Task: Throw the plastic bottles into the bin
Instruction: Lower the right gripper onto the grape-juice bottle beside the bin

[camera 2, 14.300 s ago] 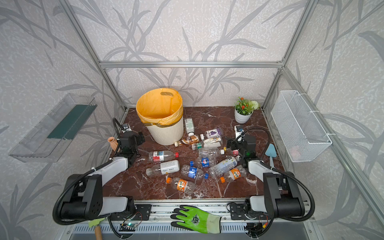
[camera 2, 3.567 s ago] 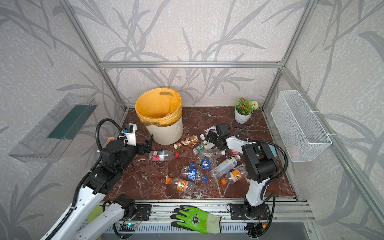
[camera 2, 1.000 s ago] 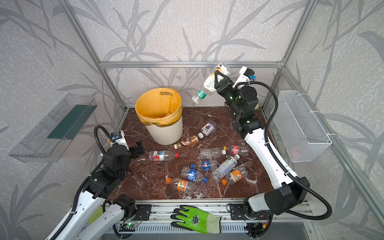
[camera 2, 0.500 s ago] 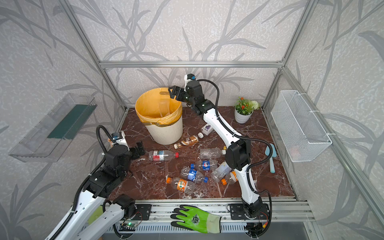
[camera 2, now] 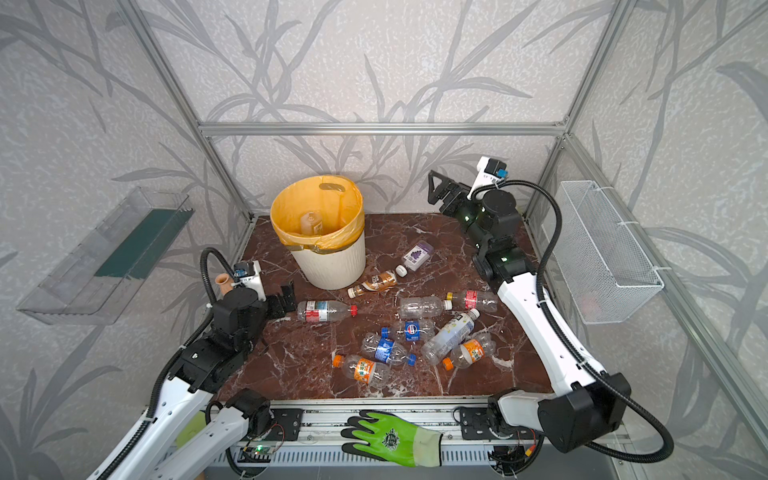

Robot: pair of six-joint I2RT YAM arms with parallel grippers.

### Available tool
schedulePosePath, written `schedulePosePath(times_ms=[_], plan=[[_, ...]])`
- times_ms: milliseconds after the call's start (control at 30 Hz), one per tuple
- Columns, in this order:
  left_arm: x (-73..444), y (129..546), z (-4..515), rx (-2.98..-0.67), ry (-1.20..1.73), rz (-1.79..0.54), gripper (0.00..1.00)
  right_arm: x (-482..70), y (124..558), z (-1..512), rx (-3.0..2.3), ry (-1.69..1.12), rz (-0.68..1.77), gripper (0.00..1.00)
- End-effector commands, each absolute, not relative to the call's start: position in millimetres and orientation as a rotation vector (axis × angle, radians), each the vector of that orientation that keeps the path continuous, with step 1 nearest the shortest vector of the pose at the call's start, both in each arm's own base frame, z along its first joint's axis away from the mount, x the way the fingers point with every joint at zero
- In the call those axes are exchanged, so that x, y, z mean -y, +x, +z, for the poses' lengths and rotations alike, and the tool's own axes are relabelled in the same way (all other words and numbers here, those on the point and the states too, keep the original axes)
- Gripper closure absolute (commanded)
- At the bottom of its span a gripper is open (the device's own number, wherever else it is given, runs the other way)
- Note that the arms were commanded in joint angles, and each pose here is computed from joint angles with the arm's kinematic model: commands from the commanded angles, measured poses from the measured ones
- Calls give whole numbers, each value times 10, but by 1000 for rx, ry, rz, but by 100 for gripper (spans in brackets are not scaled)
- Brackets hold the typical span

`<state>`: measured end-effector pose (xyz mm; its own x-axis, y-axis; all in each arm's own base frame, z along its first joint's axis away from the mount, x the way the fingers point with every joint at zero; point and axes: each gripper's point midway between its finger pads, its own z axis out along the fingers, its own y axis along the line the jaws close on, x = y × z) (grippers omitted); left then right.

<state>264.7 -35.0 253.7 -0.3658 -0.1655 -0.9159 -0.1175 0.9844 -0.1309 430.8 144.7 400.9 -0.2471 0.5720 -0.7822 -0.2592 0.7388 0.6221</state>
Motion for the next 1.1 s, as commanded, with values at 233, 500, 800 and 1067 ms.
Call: schedulePosePath(times_ms=[233,500,800,1067], plan=[[386,2645,2474,-1966,-195,-72,1,-1569,4521,1741,-2170,481,700,1],[401,2664,2400,-1990,-188,-63,1,-1884,4705,1221,-2385,416,494,1],[374,2648,2401,-1991,-182,-42,1,-1900,4876,903,-2514,451,250,1],[389,2665,2350,-1996,-181,-46,1,-1952,4947,762,-2555,504,197,1]])
